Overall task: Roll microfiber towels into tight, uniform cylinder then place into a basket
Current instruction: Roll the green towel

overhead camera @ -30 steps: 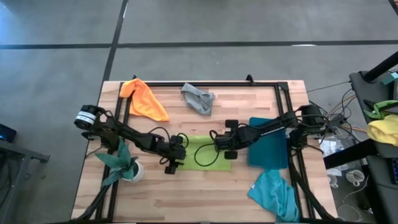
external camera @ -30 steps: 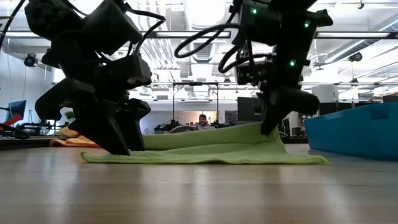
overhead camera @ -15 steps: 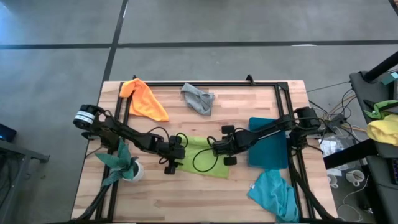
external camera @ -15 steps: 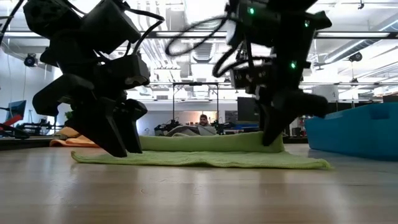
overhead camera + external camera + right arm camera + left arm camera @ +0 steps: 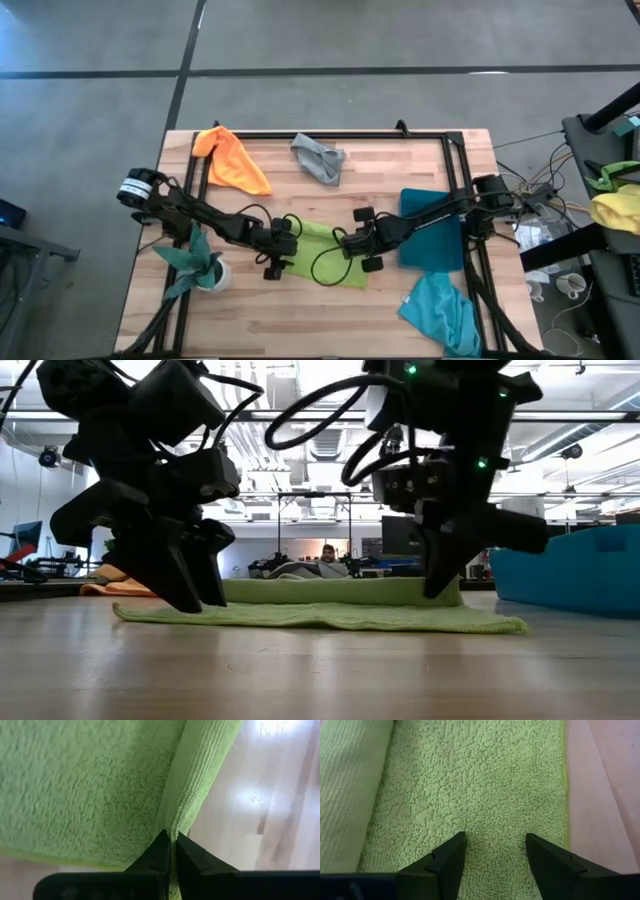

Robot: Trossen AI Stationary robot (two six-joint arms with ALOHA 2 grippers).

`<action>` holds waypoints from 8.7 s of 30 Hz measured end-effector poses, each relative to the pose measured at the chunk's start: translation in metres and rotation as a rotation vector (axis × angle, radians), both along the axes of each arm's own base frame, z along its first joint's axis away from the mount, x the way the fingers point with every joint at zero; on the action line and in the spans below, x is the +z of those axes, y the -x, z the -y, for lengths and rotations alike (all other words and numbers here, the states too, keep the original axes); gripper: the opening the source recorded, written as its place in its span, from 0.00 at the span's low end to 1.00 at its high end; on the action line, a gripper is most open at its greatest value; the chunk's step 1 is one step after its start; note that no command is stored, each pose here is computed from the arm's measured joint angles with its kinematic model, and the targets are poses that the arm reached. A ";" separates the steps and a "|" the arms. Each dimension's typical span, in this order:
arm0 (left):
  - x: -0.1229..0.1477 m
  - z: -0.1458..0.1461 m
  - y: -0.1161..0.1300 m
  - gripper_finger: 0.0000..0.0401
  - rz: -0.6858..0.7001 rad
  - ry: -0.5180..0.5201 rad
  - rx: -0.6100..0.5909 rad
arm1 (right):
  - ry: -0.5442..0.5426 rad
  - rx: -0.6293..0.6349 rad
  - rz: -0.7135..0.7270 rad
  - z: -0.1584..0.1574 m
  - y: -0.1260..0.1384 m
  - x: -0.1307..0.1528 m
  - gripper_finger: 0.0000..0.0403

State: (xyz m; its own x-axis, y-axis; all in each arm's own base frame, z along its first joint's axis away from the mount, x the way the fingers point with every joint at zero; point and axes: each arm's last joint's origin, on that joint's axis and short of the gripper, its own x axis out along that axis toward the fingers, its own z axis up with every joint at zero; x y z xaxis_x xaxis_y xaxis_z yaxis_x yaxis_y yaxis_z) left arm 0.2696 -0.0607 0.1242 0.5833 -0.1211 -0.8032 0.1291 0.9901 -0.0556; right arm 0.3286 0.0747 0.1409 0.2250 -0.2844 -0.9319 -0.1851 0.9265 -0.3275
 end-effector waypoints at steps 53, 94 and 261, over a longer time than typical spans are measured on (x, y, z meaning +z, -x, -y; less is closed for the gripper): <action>0.007 -0.002 0.003 0.48 -0.007 0.048 0.060 | -0.261 -0.422 0.130 -0.012 -0.002 -0.004 0.02; 0.035 -0.118 -0.008 0.48 -0.127 0.047 0.021 | -0.510 -0.590 0.186 0.023 0.003 0.055 0.55; 0.013 -0.106 0.009 0.24 0.005 -0.663 -0.090 | -0.127 -0.302 0.141 -0.024 0.002 -0.001 0.10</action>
